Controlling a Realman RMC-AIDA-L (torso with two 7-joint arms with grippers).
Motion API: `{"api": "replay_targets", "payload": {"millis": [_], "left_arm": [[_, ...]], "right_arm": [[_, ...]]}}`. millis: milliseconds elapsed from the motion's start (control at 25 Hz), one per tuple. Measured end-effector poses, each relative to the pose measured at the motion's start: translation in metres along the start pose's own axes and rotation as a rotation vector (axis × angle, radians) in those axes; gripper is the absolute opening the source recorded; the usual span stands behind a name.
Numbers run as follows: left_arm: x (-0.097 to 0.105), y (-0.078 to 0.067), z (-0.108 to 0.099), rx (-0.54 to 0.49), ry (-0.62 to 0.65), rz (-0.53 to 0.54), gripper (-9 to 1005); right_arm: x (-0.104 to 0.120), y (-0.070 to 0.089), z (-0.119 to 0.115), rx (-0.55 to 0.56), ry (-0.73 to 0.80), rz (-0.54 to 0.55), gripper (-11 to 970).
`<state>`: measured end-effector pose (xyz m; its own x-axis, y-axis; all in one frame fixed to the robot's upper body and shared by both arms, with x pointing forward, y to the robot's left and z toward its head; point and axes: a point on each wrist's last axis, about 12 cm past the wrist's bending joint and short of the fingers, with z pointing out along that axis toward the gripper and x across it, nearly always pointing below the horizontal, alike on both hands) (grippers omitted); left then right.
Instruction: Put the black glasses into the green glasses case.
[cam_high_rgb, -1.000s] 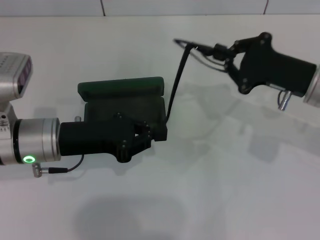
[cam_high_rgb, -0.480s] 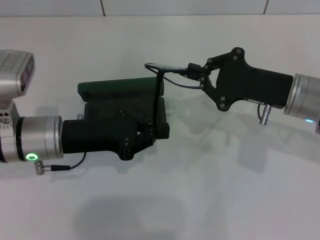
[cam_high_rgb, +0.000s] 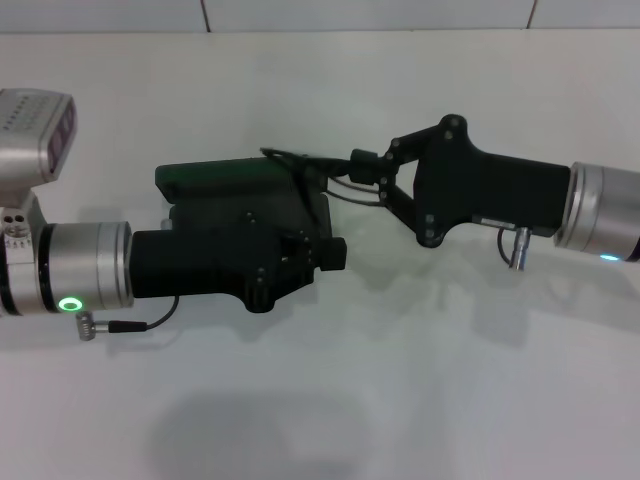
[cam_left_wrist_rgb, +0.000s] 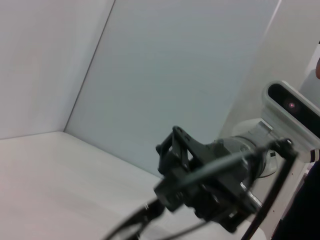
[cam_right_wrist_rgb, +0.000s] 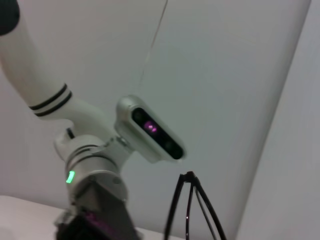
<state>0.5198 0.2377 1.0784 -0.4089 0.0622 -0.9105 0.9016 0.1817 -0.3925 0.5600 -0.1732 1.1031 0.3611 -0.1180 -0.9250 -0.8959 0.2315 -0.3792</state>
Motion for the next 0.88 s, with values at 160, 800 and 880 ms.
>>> {"api": "replay_targets", "payload": {"millis": [160,800,880], "left_arm": [[-0.0010,0.0002,0.0015,0.003,-0.002,0.002,2],[-0.0036,0.0010,0.0033,0.007,-0.003,-0.001,2],[-0.0034,0.0010,0.0031,0.007,-0.002,-0.001,2]], "right_arm": [[-0.0003,0.0044,0.0036,-0.032,0.001,0.028,42],[-0.0020,0.0087,0.0087,-0.082,0.001,0.076,44],[-0.0021,0.0080,0.0084,-0.077,-0.001,0.077,44]]}}
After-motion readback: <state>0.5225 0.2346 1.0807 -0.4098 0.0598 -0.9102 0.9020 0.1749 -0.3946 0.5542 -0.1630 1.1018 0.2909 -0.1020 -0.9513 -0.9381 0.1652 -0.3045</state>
